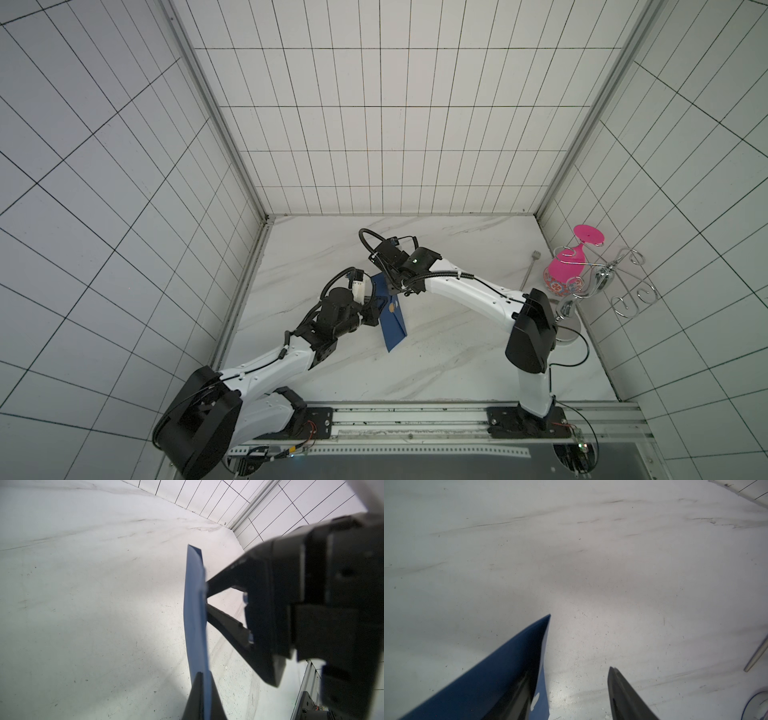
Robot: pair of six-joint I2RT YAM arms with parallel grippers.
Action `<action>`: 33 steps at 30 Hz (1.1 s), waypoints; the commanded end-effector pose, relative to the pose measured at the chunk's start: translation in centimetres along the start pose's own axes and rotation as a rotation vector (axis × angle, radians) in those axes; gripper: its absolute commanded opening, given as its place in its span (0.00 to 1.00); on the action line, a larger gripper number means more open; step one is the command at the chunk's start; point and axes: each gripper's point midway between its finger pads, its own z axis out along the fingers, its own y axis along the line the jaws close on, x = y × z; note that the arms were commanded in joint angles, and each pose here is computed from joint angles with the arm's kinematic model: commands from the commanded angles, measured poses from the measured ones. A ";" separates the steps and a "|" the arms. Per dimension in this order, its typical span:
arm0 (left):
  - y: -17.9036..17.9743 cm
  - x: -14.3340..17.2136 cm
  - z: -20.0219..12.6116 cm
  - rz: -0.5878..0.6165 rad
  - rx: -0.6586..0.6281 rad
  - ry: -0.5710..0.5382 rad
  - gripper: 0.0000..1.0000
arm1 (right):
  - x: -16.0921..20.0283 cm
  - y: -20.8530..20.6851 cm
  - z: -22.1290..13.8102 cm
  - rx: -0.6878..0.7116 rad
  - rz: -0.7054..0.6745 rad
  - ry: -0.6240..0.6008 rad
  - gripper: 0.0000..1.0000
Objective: Open the envelope
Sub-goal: Open the envelope flap on the envelope.
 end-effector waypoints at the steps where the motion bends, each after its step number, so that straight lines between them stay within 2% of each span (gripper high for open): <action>1: -0.8 -1.3 -0.4 0.024 0.020 -0.056 0.00 | 0.4 0.6 -0.1 -0.007 0.039 0.037 0.57; 5: -0.7 -1.3 -0.4 0.023 0.019 -0.058 0.00 | 0.6 2.5 -0.2 -0.095 0.099 0.068 0.48; 8: -0.7 -1.4 -0.5 0.023 0.016 -0.065 0.00 | 0.7 3.0 -0.3 -0.100 0.116 0.063 0.40; 18: -0.4 -1.6 -0.9 0.022 -0.001 -0.084 0.00 | 2.1 4.3 0.2 -0.100 0.117 0.090 0.37; 33: -0.3 -1.6 -0.9 0.024 -0.005 -0.087 0.00 | 1.8 4.1 0.0 -0.088 0.102 0.081 0.07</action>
